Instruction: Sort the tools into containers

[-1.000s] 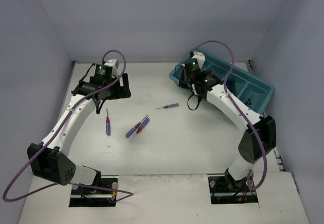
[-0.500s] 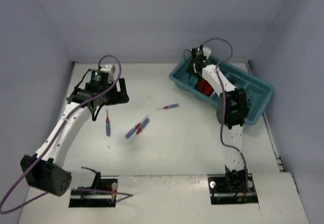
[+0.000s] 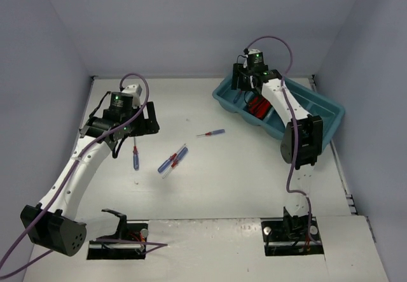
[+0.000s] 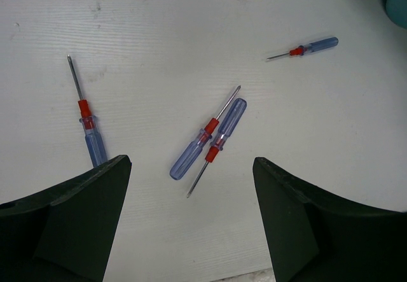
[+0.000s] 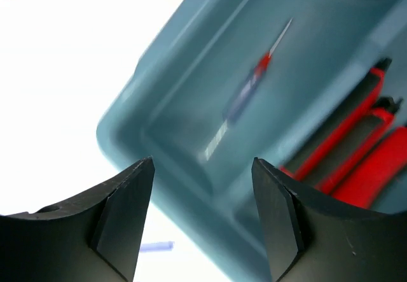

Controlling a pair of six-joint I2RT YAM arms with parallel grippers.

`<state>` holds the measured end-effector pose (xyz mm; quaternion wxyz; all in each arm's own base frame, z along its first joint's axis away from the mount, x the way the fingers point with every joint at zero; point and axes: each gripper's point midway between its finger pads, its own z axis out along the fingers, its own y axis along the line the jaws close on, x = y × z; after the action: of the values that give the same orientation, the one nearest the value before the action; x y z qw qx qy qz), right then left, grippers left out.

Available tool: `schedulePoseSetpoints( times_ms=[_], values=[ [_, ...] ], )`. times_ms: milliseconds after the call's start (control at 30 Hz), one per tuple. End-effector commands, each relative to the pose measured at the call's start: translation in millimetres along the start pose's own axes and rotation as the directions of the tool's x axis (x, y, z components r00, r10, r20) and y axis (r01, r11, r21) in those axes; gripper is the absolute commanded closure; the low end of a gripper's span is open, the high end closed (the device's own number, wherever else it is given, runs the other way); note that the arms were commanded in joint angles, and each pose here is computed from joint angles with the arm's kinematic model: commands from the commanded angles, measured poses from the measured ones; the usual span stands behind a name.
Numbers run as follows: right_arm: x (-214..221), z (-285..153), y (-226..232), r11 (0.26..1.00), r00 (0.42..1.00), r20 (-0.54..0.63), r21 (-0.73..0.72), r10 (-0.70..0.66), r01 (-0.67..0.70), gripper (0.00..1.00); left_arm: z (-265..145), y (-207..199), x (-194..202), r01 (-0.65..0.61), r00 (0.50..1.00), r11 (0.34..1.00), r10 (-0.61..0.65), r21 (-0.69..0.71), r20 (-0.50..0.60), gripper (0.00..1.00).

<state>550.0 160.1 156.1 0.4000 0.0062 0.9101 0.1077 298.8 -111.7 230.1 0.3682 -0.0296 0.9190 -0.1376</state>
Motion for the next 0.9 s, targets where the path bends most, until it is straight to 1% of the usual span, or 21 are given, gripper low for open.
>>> schedulePoseSetpoints(
  times_ms=[0,100,167,300,433,700,867],
  values=[
    [6.8,-56.2,52.2,0.902,0.926,0.081,-0.21,-0.368,0.376,0.36,-3.8,-0.4,-11.9,-0.046,0.998,0.999,0.046,0.002,0.049,0.24],
    [40.2,-61.4,63.1,0.835,0.872,0.059,-0.265,-0.485,0.483,0.31,-4.3,1.0,-14.6,-0.071,0.996,0.997,0.071,-0.004,0.056,0.24],
    [69.6,-58.8,71.0,0.804,0.851,0.021,-0.318,-0.524,0.503,0.3,-4.9,4.6,-16.9,-0.078,0.995,0.997,0.079,-0.025,0.065,0.24],
    [109.4,-53.8,85.3,0.734,0.799,-0.009,-0.401,-0.602,0.548,0.27,-7.3,4.7,-19.0,-0.079,0.994,0.996,0.081,-0.027,0.075,0.24],
    [129.6,-40.8,92.6,0.712,0.777,-0.039,-0.43,-0.629,0.555,0.26,-7.9,6.5,-15.9,-0.076,0.994,0.997,0.079,-0.032,0.073,0.24],
    [155.4,-6.8,90.5,0.707,0.757,-0.103,-0.457,-0.645,0.54,0.25,-9.7,9.4,-10.2,-0.076,0.994,0.996,0.078,-0.036,0.071,0.24],
    [173.7,5.4,90.0,0.699,0.739,-0.136,-0.471,-0.66,0.538,0.25,-10.4,11.1,-8.8,-0.083,0.994,0.996,0.086,-0.041,0.071,0.24]
  ],
)
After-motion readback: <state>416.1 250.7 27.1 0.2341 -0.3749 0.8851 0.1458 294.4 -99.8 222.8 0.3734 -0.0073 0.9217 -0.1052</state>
